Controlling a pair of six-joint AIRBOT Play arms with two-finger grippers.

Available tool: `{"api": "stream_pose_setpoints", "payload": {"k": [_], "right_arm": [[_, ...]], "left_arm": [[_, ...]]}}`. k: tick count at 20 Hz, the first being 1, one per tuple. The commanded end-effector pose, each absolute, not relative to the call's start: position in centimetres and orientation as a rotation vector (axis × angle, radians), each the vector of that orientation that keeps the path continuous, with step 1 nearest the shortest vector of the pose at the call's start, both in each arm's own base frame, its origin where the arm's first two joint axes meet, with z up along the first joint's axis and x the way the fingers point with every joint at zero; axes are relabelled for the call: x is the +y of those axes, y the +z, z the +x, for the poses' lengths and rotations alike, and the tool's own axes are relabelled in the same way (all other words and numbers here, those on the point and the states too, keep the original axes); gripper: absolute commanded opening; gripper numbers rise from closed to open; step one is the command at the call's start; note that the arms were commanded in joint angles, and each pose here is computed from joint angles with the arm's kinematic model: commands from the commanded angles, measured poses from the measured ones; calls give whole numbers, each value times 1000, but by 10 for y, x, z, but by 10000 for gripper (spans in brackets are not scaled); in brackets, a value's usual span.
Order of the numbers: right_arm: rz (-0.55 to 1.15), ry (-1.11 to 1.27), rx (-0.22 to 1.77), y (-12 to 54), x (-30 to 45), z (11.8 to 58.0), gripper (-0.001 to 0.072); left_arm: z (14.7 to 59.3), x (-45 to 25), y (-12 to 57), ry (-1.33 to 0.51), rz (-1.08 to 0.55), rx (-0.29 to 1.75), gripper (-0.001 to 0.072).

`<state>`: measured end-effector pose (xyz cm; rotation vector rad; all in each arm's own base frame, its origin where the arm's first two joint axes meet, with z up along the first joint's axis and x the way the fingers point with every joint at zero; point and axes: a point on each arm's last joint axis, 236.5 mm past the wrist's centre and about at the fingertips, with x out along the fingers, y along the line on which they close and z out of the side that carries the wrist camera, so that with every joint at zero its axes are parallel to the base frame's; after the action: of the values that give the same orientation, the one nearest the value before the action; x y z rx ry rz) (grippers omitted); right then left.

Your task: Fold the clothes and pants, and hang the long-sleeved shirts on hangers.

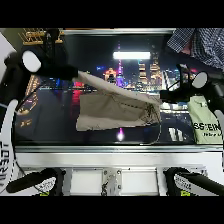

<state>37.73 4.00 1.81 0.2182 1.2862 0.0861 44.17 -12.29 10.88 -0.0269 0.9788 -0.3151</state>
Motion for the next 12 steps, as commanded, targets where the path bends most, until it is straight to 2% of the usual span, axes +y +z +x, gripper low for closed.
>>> {"api": "stream_pose_setpoints", "payload": {"k": [1,5,12], "right_arm": [[218,60,1324,-30,37,354,20],[265,50,1353,-66,42,337,21],[269,67,1424,-88,54,318,23]], "left_arm": [[359,-117,24,-321,-6,1158,5],[281,-113,-51,-329,16,1292,6],[248,-112,-84,-336,21,1301,6]]}}
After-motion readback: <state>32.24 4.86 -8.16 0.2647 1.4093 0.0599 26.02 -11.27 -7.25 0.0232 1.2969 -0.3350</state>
